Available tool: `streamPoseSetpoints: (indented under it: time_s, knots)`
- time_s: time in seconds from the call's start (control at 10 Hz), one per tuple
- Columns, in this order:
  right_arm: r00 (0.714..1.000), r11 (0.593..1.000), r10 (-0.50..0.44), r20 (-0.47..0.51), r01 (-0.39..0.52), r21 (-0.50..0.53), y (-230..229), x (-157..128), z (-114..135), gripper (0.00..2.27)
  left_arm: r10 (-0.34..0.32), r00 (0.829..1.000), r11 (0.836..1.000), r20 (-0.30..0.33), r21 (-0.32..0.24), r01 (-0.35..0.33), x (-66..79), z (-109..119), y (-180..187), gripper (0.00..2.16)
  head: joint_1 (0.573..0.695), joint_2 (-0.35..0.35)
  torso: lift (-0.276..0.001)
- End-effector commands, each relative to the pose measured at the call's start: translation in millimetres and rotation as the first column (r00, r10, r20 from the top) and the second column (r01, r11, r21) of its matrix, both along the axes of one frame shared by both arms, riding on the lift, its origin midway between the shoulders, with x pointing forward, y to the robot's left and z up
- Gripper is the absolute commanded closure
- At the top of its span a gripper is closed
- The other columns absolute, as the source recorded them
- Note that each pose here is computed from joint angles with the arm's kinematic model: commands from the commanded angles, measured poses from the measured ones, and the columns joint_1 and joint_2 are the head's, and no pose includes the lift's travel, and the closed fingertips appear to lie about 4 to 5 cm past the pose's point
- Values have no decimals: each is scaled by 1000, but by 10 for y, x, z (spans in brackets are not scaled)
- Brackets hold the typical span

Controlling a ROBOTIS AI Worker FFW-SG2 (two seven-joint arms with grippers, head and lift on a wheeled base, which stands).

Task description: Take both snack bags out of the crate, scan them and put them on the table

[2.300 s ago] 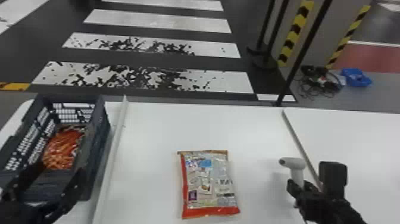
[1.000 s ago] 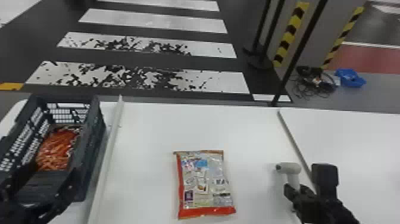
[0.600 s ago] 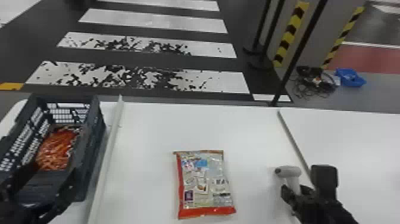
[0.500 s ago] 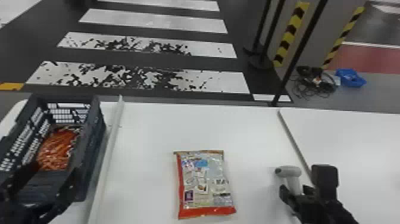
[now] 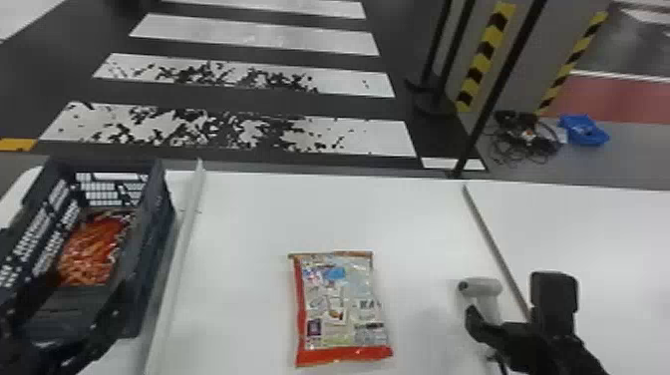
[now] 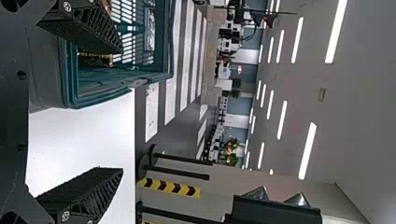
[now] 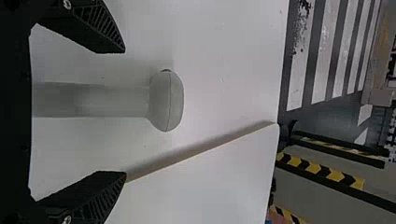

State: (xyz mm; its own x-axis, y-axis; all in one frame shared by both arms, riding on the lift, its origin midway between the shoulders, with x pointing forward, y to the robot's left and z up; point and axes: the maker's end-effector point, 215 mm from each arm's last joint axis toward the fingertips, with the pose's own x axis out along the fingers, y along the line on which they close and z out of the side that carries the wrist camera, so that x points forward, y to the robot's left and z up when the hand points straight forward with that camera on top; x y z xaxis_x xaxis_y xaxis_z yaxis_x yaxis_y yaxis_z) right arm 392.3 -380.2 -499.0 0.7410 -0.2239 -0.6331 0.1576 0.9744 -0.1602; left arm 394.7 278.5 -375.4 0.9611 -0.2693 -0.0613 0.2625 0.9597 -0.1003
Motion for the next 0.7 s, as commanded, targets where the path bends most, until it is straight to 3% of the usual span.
streamPoseSetpoints:
  time_s: [0.0,0.3,0.6]
  knots:
    - [999,999,13,52,-15,39,145,-22,316,60,1,1000,1000,-1,1,-1,-1,-6,8,100,695,-148,-92]
    - [994,980,98,49,-105,170,741,-100,455,53,3,1000,1000,-4,2,-3,-4,-20,21,100,695,-98,-92]
    - [972,906,228,48,-230,356,1559,-184,422,66,5,1000,1000,-3,3,-5,-10,-23,32,100,695,9,-92]
